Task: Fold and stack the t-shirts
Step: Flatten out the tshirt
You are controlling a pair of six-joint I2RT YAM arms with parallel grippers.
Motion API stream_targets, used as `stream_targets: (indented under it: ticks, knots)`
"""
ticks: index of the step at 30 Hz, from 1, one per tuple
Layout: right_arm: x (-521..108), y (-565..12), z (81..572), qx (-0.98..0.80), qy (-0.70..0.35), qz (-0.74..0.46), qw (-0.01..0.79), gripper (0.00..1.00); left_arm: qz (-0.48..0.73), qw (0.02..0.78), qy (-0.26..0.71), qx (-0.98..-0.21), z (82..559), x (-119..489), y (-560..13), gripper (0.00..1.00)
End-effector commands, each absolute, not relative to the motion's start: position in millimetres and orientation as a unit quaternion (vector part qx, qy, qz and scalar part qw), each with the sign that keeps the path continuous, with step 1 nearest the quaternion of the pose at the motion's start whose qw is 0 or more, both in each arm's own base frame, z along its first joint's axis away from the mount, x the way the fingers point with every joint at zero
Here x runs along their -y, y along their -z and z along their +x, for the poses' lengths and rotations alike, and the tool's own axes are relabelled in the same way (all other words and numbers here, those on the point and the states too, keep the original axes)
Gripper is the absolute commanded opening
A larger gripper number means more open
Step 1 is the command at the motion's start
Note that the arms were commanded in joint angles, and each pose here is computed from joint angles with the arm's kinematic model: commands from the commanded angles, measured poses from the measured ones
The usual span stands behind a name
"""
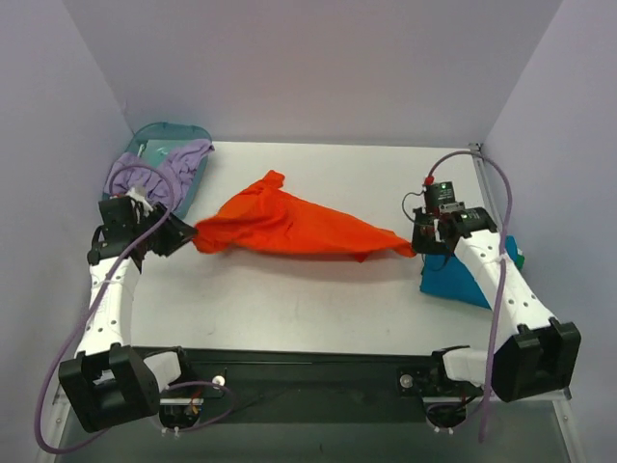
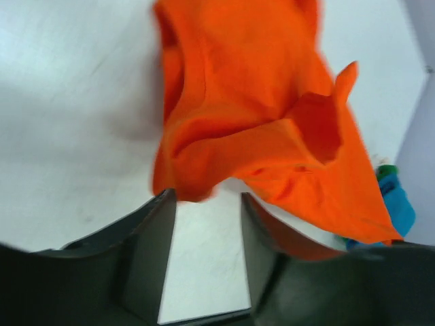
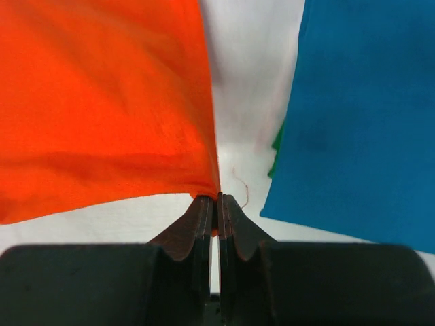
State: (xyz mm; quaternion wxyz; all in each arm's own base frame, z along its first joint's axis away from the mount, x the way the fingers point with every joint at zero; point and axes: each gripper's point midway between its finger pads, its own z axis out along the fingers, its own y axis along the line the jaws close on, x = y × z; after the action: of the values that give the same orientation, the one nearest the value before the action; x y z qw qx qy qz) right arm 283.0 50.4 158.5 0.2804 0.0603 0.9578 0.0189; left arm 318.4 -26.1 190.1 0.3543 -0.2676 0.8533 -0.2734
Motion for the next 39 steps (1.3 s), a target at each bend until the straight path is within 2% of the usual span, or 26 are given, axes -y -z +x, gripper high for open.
stream_targets:
  ticks: [1,3,7,10,11,14,15,17,18,22,28,33,39]
  knots:
    - [-48,-99,247,-0.98,-0.003,0.072,0.184,0.0,-0.291,0.29,0.204,-0.888,275,14,-141,0.57]
    - [-53,-74,234,-0.988,-0.01,0.069,0.141,0.0,-0.29,0.291,0.194,-0.891,271,12,-141,0.59]
    - [-65,-58,236,-0.991,-0.027,0.065,0.109,0.0,-0.24,0.313,0.198,-0.897,291,24,-154,0.59]
    - [-76,-55,245,-0.992,-0.04,0.058,0.104,0.0,-0.148,0.323,0.21,-0.911,313,69,-162,0.6]
    - [-79,-52,247,-0.993,-0.04,0.055,0.098,0.0,-0.1,0.313,0.226,-0.917,312,101,-163,0.6]
    - [-89,-49,253,-0.994,-0.045,0.044,0.092,0.0,-0.043,0.3,0.243,-0.921,326,147,-159,0.6]
    - [-93,-48,253,-0.994,-0.046,0.038,0.09,0.0,0.0,0.301,0.253,-0.919,330,177,-157,0.6]
    - [-97,-47,254,-0.994,-0.047,0.032,0.088,0.0,0.035,0.297,0.245,-0.922,335,198,-149,0.61]
    - [-99,-46,254,-0.995,-0.048,0.028,0.087,0.0,0.056,0.27,0.237,-0.932,333,214,-132,0.6]
    - [-101,-47,255,-0.994,-0.049,0.023,0.09,0.0,0.063,0.277,0.158,-0.946,362,214,-121,0.61]
    - [-99,-47,254,-0.994,-0.047,0.02,0.092,0.0,0.05,0.274,0.091,-0.956,379,198,-96,0.61]
    - [-97,-48,254,-0.994,-0.046,0.021,0.095,0.0,0.046,0.282,0.074,-0.955,389,194,-83,0.59]
    - [-95,-49,256,-0.994,-0.046,0.023,0.096,0.0,0.039,0.272,0.07,-0.959,403,194,-63,0.46]
